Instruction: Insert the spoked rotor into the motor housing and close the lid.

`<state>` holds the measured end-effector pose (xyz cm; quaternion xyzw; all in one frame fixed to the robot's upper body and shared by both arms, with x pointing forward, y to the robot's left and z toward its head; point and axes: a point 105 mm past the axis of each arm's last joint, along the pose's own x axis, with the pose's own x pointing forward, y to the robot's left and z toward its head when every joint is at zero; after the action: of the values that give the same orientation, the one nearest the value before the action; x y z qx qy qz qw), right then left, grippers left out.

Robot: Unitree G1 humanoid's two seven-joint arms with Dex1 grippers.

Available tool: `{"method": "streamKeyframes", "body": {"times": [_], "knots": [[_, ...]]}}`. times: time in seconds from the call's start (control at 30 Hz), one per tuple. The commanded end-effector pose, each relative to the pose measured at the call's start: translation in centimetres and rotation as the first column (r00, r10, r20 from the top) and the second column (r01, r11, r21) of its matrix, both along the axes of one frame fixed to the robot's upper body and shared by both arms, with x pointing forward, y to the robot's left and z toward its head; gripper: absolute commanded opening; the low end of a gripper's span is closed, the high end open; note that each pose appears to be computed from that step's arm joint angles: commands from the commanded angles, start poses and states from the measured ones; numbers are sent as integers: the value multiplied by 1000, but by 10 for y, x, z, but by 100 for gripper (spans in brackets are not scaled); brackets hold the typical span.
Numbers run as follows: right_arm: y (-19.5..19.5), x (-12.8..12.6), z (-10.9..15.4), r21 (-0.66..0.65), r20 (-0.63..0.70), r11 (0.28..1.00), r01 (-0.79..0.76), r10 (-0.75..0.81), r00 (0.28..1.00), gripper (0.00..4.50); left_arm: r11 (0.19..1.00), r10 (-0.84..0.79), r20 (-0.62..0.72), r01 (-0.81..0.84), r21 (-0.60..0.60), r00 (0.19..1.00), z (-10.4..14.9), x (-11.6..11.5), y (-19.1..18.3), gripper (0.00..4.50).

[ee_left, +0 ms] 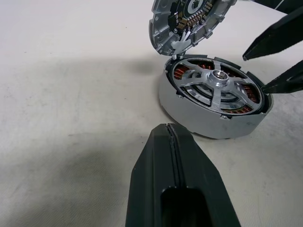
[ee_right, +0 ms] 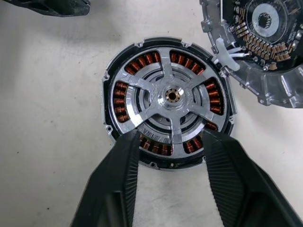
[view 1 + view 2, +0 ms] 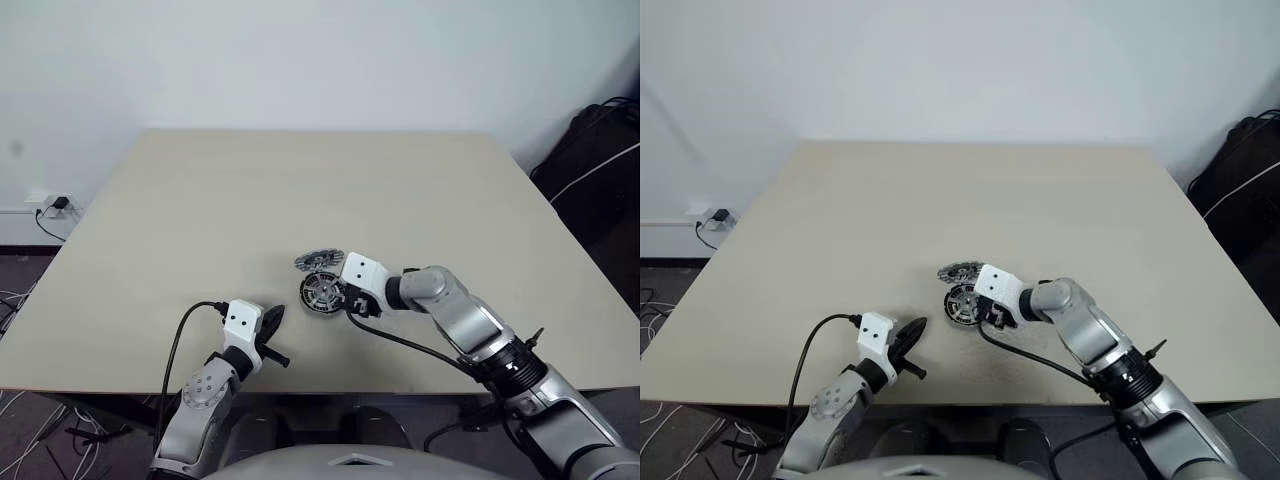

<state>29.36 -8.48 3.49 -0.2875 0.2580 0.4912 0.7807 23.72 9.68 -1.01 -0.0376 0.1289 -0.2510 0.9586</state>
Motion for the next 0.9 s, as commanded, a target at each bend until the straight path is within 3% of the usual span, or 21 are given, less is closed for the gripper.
{"method": "streamKeyframes", "body": {"times": [0.03, 0.2, 0.3, 0.43, 0.47, 0.7, 0.9], "knots": [[2, 8, 26, 54, 84, 999, -4, 0, 996, 205, 1000, -5, 77, 6, -12, 997, 18, 5, -3, 0], [0, 10, 40, 106, 124, 994, 31, -44, 991, 205, 1000, -9, 79, 10, -11, 997, 17, 5, -3, 0], [2, 13, 44, 152, 132, 985, 80, -100, 986, 146, 1000, -12, 81, 13, -11, 997, 17, 5, -3, 0], [11, 19, 35, 209, 136, 962, 178, -209, 969, 16, 1000, -16, 81, 17, -9, 997, 17, 6, -3, 0], [13, 20, 34, 223, 138, 955, 193, -227, 964, 8, 1000, -17, 82, 17, -9, 997, 17, 6, -3, 0], [28, 23, 20, 297, 75, 914, 278, -312, 947, 8, 1000, -18, 78, 18, -2, 997, 16, 6, -1, 0], [27, 13, -3, 247, 17, 926, 286, -299, 954, 8, 1000, -15, 75, 15, 1, 997, 16, 6, 1, 0]]}}
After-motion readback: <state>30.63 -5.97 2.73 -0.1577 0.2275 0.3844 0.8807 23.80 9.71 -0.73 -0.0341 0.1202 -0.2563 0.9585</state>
